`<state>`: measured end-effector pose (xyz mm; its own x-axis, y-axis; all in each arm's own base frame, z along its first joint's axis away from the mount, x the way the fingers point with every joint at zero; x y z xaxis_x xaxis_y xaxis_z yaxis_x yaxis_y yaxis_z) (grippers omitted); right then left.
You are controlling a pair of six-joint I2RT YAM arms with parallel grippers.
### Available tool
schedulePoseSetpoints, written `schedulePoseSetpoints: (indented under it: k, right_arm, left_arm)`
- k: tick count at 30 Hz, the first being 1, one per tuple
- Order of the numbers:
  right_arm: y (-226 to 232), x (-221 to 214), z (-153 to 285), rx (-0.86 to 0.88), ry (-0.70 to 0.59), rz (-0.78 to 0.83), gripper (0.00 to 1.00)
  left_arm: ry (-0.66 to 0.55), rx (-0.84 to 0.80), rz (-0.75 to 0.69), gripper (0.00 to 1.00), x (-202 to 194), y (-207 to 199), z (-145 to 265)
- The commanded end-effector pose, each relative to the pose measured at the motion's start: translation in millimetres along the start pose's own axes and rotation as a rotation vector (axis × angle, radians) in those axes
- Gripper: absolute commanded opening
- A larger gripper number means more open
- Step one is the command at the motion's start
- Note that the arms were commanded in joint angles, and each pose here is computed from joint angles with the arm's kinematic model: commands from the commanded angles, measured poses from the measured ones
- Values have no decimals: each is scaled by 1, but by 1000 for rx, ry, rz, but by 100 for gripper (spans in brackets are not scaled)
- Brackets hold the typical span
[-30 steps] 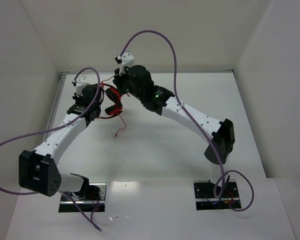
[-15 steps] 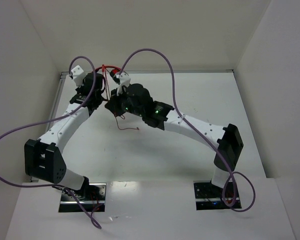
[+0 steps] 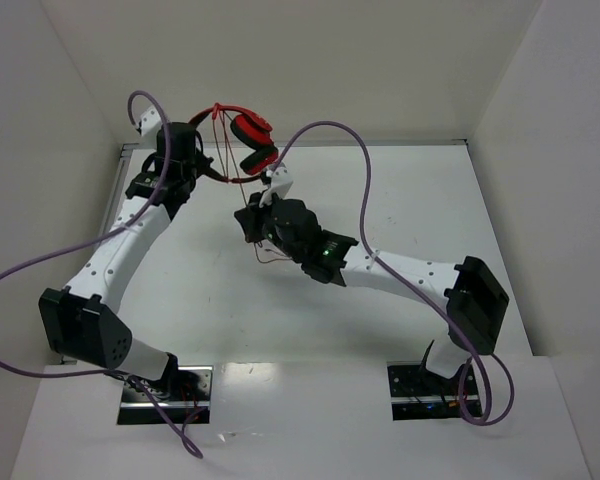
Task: Wrap the headphones
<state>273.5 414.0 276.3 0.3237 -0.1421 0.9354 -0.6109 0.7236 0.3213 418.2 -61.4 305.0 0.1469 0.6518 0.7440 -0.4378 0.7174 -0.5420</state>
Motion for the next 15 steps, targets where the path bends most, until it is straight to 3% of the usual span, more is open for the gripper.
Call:
schedulePoseSetpoints:
  k: [1, 10, 15]
  right_arm:
    - [13, 10, 11, 10, -99, -42, 1]
    - [19, 3, -26, -8, -153, -91, 2]
    - [5, -14, -32, -56, -177, -105, 8]
  left_arm:
    - [-198, -289, 297, 0, 90, -67, 44]
    - [-156, -359, 292, 0, 91, -73, 63]
    - [-144, -406, 308, 0, 96, -80, 76]
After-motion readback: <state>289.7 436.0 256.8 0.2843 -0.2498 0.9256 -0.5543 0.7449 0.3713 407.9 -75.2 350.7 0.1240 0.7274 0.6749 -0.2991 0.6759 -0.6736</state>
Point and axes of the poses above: each gripper's point midway between its finger pads, its own z axis back along the fingers, its own y axis along the line the jaws close on, x = y × z, the point moved 3 cm from there along z, back along the fingers, and after that the axes turned 4 degrees about z, right-handed, at the moved point
